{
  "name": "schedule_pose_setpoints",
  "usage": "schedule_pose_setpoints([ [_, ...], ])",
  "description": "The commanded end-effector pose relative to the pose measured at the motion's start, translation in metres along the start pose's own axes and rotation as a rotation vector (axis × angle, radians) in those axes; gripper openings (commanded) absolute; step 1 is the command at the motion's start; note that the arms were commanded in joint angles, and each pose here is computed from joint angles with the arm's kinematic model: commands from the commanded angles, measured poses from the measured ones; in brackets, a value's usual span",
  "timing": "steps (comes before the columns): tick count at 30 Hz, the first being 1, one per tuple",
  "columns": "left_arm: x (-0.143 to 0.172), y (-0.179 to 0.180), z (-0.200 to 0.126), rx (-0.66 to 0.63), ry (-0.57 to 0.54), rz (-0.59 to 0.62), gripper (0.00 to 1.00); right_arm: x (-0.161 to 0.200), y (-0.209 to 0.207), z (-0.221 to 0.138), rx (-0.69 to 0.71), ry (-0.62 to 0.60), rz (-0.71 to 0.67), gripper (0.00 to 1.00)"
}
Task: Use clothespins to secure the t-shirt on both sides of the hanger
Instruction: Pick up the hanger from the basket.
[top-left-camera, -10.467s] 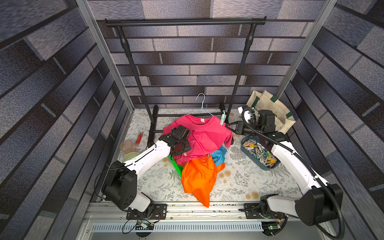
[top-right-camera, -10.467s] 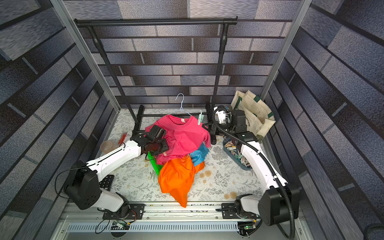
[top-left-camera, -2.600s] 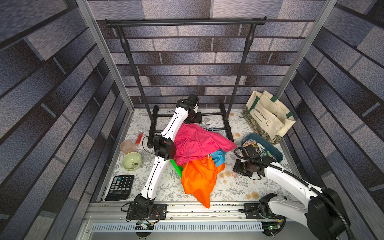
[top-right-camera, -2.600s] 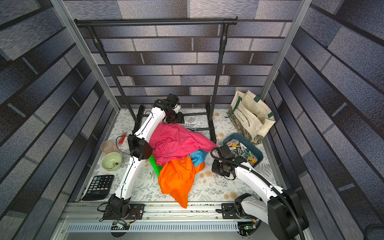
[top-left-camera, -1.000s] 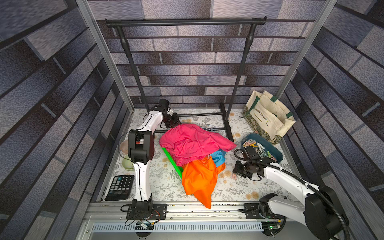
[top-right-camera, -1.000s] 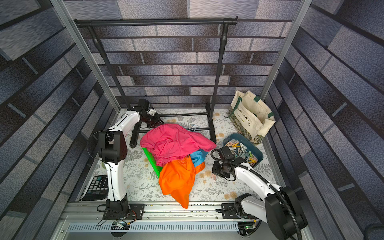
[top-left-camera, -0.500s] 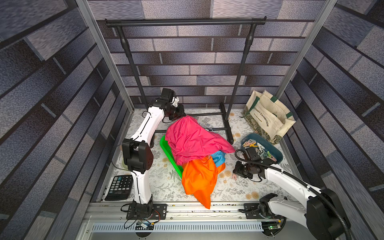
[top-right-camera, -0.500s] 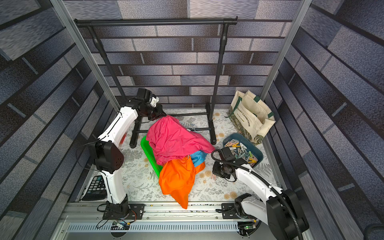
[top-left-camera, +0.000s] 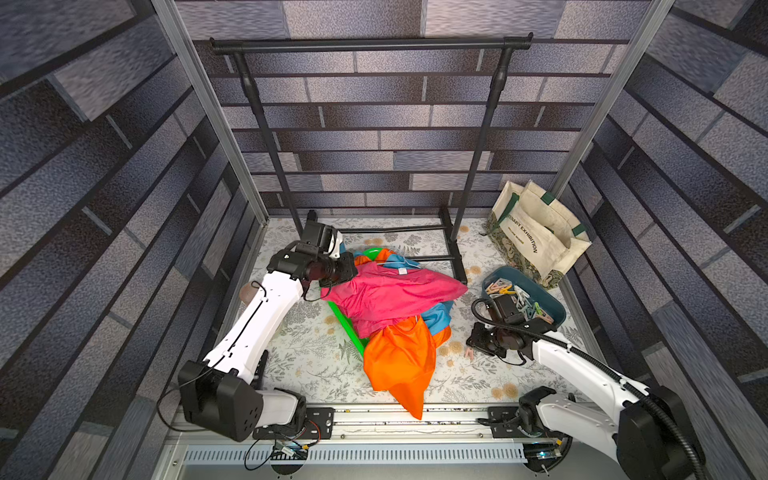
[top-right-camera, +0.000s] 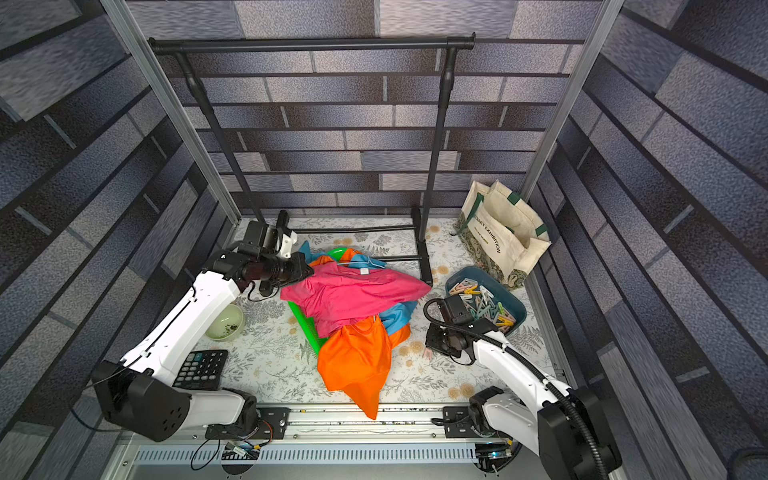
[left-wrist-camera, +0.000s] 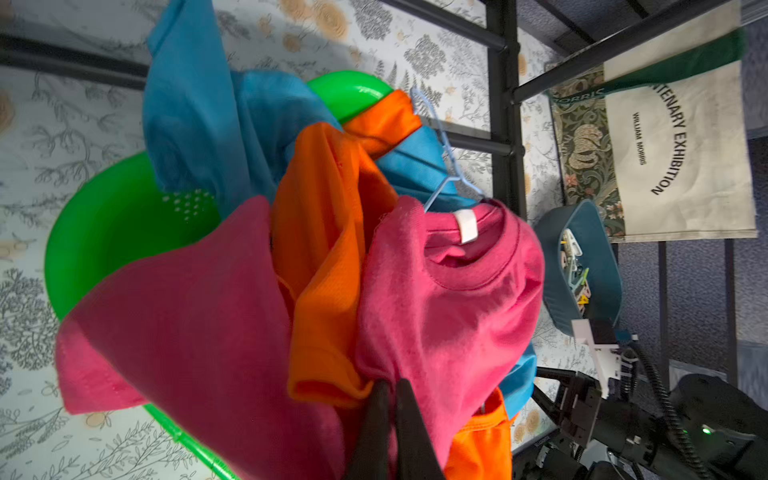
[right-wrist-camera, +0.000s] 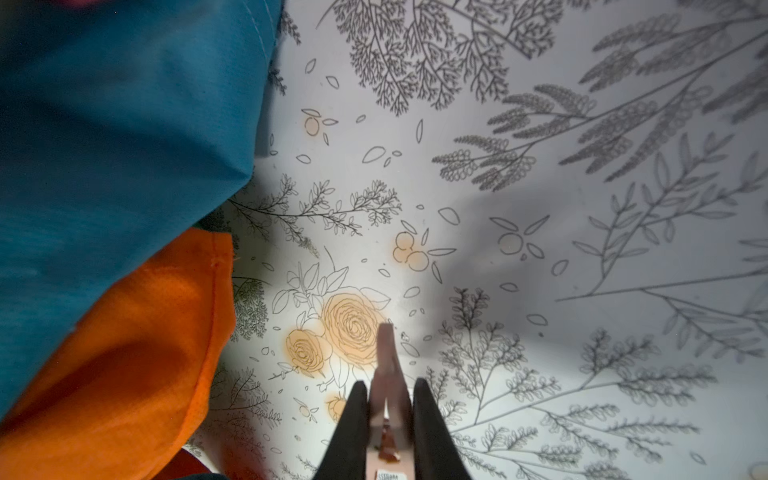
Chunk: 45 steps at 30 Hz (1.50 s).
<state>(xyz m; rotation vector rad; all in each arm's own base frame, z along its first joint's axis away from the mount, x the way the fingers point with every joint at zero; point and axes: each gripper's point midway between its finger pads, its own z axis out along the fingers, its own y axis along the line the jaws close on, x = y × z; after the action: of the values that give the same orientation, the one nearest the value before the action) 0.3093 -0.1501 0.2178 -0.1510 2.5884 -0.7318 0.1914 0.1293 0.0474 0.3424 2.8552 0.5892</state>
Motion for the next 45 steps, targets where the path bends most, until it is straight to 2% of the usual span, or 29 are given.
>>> schedule_pose_setpoints([
  [1,0.035,0.035,0.007,-0.065,0.053,-0.11,0.07,-0.001,0.0,0.001,0.003,0.013,0.004,0.0],
  [3,0.052,0.052,0.019,-0.078,0.086,-0.161,0.1,-0.002,0.002,0.002,-0.004,0.018,0.002,0.0],
  [6,0.067,0.069,0.033,-0.108,0.122,-0.198,0.22,-0.002,0.004,0.003,-0.009,0.023,0.001,0.0],
  [7,0.07,0.071,0.036,-0.114,0.135,-0.202,0.33,-0.003,0.004,0.003,-0.009,0.022,0.001,0.0],
  [9,0.068,0.072,0.037,-0.128,0.153,-0.204,0.66,-0.003,0.003,0.001,-0.001,0.017,-0.005,0.0],
  [11,0.055,0.067,0.03,-0.137,0.133,-0.187,0.82,-0.003,0.001,-0.001,0.009,0.011,-0.01,0.0],
  [15,-0.001,0.046,-0.011,-0.175,-0.015,-0.102,0.93,-0.003,-0.002,-0.002,0.025,0.003,-0.015,0.0],
  [17,-0.03,0.027,-0.029,-0.185,-0.1,-0.035,0.91,-0.003,-0.003,-0.002,0.024,-0.001,-0.015,0.0],
  [19,-0.047,0.007,-0.03,-0.195,-0.13,0.037,0.88,-0.003,-0.003,-0.001,0.024,-0.002,-0.014,0.0],
  [25,-0.061,-0.021,0.023,-0.249,-0.014,0.182,0.87,-0.006,-0.004,-0.004,0.037,-0.014,-0.026,0.0],
  [27,-0.062,-0.032,0.045,-0.227,0.026,0.213,0.83,-0.005,-0.007,-0.004,0.05,-0.016,-0.031,0.0],
  [28,-0.061,-0.038,0.055,-0.213,0.048,0.225,0.78,-0.005,-0.007,-0.004,0.051,-0.016,-0.033,0.0],
  [29,-0.061,-0.042,0.066,-0.197,0.073,0.231,0.71,-0.004,-0.009,-0.004,0.055,-0.015,-0.032,0.0],
  [31,-0.061,-0.049,0.084,-0.16,0.109,0.226,0.62,-0.004,-0.01,-0.003,0.057,-0.018,-0.033,0.0],
  [34,-0.061,-0.061,0.109,-0.091,0.147,0.21,0.6,-0.003,-0.012,0.0,0.058,-0.017,-0.026,0.0],
  [37,-0.059,-0.073,0.129,-0.019,0.181,0.189,0.53,-0.002,-0.012,0.002,0.055,-0.01,-0.022,0.0],
  [42,-0.055,-0.077,0.155,0.042,0.217,0.157,0.49,0.0,-0.015,0.005,0.061,-0.006,-0.02,0.0],
  [45,-0.052,-0.075,0.169,0.071,0.245,0.129,0.4,0.0,-0.015,0.005,0.063,-0.002,-0.02,0.0],
])
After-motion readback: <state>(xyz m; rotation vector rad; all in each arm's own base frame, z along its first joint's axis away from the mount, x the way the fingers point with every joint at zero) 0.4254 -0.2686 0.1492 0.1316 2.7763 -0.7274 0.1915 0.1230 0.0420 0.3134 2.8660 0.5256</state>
